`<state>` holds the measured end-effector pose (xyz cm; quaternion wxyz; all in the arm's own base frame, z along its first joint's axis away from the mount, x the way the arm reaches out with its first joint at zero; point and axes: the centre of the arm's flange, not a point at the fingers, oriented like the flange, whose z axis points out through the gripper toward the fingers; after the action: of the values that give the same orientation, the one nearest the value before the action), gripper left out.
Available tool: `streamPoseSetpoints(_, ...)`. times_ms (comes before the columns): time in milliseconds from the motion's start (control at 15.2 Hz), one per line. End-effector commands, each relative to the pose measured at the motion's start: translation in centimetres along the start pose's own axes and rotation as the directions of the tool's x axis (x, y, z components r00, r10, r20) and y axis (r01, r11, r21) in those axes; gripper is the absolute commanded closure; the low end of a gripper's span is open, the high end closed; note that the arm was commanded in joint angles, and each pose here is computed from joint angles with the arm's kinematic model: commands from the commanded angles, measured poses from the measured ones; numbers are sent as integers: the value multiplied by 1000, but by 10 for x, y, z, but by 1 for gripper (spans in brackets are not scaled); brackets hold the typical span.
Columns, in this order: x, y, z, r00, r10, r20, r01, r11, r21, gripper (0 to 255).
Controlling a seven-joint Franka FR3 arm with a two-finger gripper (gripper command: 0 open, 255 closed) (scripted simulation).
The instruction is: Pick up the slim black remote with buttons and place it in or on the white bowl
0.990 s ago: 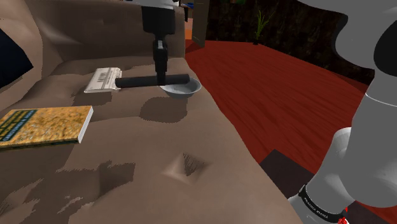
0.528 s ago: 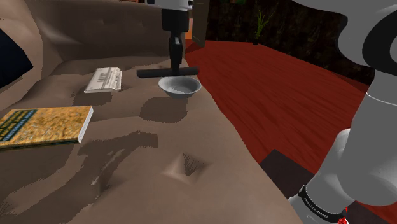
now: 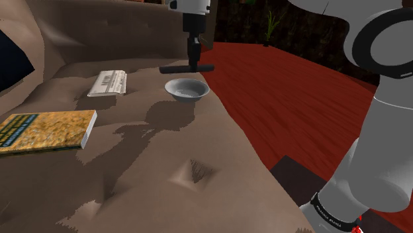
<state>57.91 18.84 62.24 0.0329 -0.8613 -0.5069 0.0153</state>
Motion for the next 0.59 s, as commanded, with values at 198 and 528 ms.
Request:
streamPoseSetpoints(198,-2,5,22,1000,-1,-1,1,1000,0,255)
streamPoseSetpoints(528,-2,7,49,1000,-1,-1,1,1000,0,255)
